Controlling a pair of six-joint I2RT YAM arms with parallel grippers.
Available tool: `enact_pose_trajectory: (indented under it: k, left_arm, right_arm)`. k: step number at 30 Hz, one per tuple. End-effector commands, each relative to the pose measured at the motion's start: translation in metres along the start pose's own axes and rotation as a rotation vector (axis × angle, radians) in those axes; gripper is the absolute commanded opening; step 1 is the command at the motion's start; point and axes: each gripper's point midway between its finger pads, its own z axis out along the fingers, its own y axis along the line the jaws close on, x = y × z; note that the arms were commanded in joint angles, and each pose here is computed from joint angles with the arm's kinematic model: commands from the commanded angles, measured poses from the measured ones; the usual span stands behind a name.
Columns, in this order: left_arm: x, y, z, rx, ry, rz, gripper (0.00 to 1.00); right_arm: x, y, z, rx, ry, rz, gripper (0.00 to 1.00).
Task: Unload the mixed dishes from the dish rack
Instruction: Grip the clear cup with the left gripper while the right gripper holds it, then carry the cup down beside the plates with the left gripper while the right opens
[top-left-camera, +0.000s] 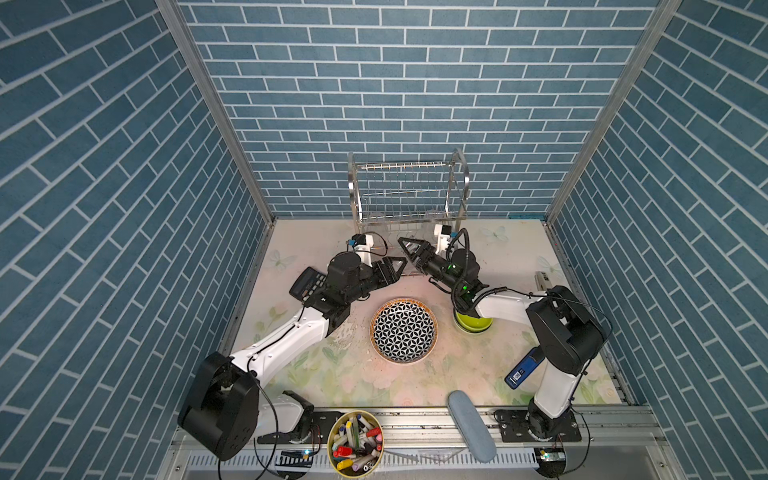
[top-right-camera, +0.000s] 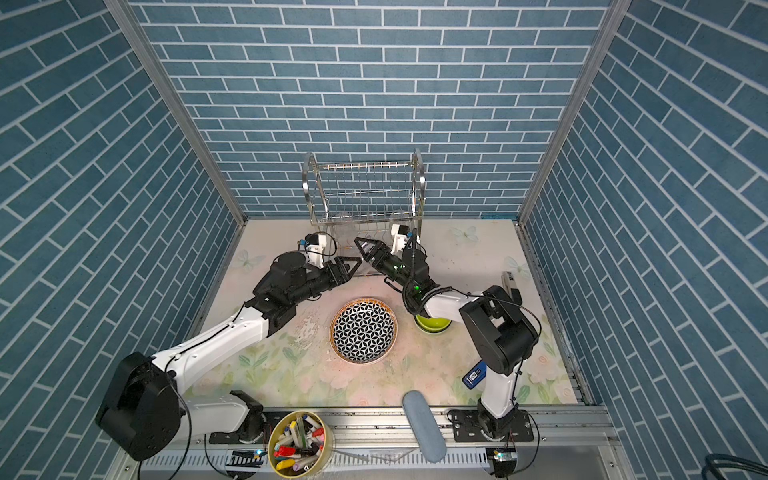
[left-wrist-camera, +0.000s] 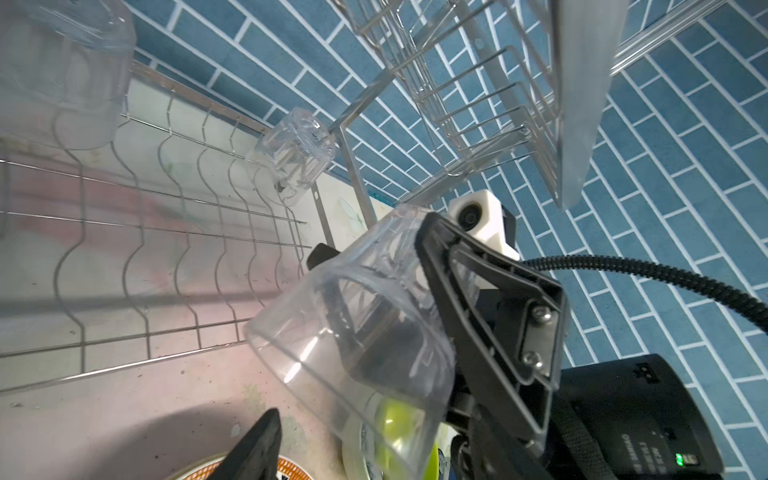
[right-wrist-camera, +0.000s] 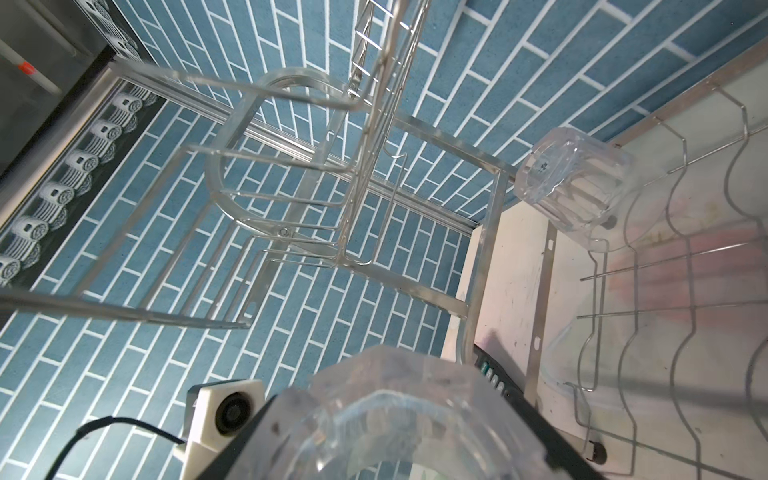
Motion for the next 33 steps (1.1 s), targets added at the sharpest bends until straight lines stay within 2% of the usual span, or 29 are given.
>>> enact_pose_trajectory:
  k: [1,5,10,15,19,23,24,26,29,30,33]
  left_arm:
    - [-0.015,-0.029,0.007,0.094,-0.036,0.02,0.7]
    - [-0.02,-0.036,0.014,0.113,-0.042,0.022,0.51]
    - [-0.027,-0.041,0.017,0.121,-0.058,0.026,0.37]
    - [-0.032,-0.043,0.016,0.115,-0.076,0.029,0.19]
    - [-0.034,-0.045,0.015,0.112,-0.08,0.031,0.12]
    - [-0.036,-0.045,0.014,0.102,-0.082,0.038,0.0]
    - [-0.035,-0.044,0.013,0.095,-0.08,0.043,0.0]
    - [-0.035,-0.043,0.012,0.085,-0.079,0.048,0.0]
    - [-0.035,-0.042,0.009,0.07,-0.077,0.059,0.0]
    - [-0.036,-0.042,0.008,0.064,-0.076,0.065,0.0]
    - [-0.035,-0.043,0.004,0.043,-0.063,0.078,0.0]
  right_arm:
    - [-0.014,0.037,0.008,-0.135,-0.023,0.033,0.0]
    - [-0.014,0.038,0.009,-0.143,-0.018,0.044,0.0]
    - [-0.012,0.037,0.01,-0.146,-0.014,0.047,0.0]
    - [-0.011,0.038,0.01,-0.153,-0.015,0.053,0.0]
    - [-0.01,0.038,0.009,-0.156,-0.018,0.052,0.0]
    - [-0.011,0.038,0.008,-0.16,-0.024,0.052,0.0]
    - [-0.011,0.039,0.007,-0.161,-0.026,0.051,0.01]
    - [-0.012,0.039,0.006,-0.167,-0.03,0.049,0.11]
    - [-0.011,0.042,0.005,-0.183,-0.033,0.043,0.39]
    - [-0.012,0.042,0.004,-0.184,-0.037,0.042,0.46]
    - [-0.012,0.04,0.002,-0.176,-0.045,0.037,0.58]
